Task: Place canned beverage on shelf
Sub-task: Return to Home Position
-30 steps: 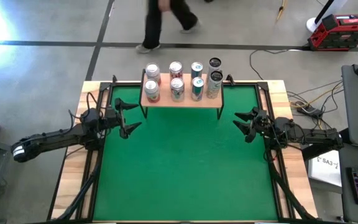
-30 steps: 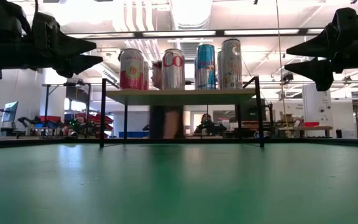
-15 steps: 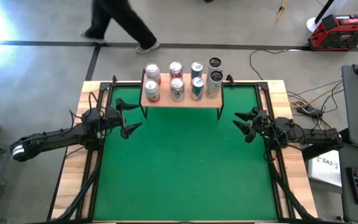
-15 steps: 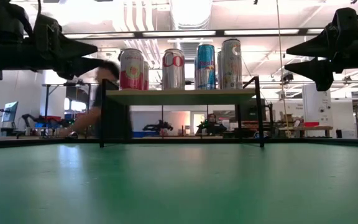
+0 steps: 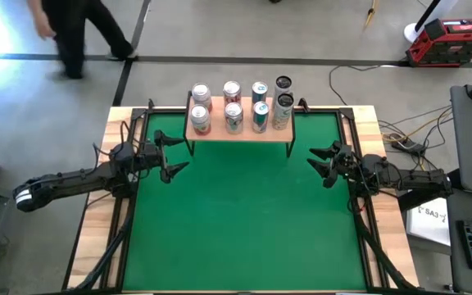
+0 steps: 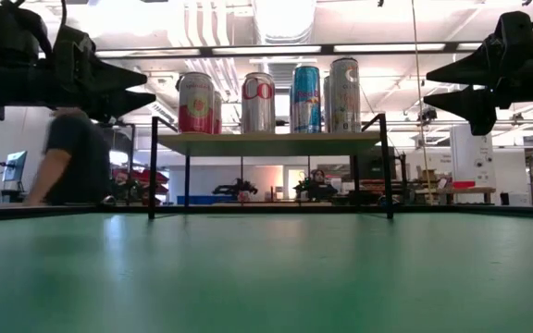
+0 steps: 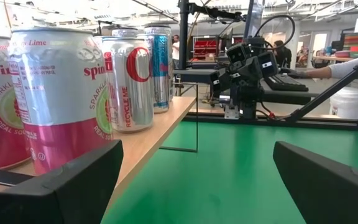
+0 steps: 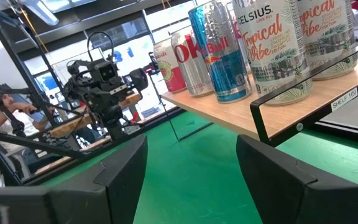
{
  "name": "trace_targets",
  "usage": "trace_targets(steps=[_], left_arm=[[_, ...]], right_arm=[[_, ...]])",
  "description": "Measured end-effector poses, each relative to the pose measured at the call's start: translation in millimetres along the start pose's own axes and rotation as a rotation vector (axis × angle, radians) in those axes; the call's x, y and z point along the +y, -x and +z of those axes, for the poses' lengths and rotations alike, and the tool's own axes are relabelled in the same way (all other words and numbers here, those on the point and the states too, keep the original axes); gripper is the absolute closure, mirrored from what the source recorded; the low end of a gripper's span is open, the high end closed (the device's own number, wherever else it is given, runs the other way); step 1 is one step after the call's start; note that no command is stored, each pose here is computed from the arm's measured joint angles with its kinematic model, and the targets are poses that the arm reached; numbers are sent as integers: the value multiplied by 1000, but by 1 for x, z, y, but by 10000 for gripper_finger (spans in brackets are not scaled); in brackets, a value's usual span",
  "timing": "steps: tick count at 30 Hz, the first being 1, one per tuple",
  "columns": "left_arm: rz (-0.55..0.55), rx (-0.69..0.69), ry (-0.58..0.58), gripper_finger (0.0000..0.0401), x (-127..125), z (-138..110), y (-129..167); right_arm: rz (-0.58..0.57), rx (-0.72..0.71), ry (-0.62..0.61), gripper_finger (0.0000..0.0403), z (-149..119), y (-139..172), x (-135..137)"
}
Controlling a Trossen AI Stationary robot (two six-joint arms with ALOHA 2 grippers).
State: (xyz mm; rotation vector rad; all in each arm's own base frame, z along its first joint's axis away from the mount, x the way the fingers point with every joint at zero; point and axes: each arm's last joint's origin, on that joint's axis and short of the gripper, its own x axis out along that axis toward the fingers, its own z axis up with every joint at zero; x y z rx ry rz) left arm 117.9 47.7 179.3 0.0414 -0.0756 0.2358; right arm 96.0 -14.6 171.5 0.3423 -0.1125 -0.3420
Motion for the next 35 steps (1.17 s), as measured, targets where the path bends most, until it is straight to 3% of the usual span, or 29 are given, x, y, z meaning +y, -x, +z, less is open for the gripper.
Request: trace_targets(steps=[35], left_arm=[[-2, 83, 16, 1, 1, -10, -5]], right_arm=[[0, 0, 0, 165, 0, 0, 0]])
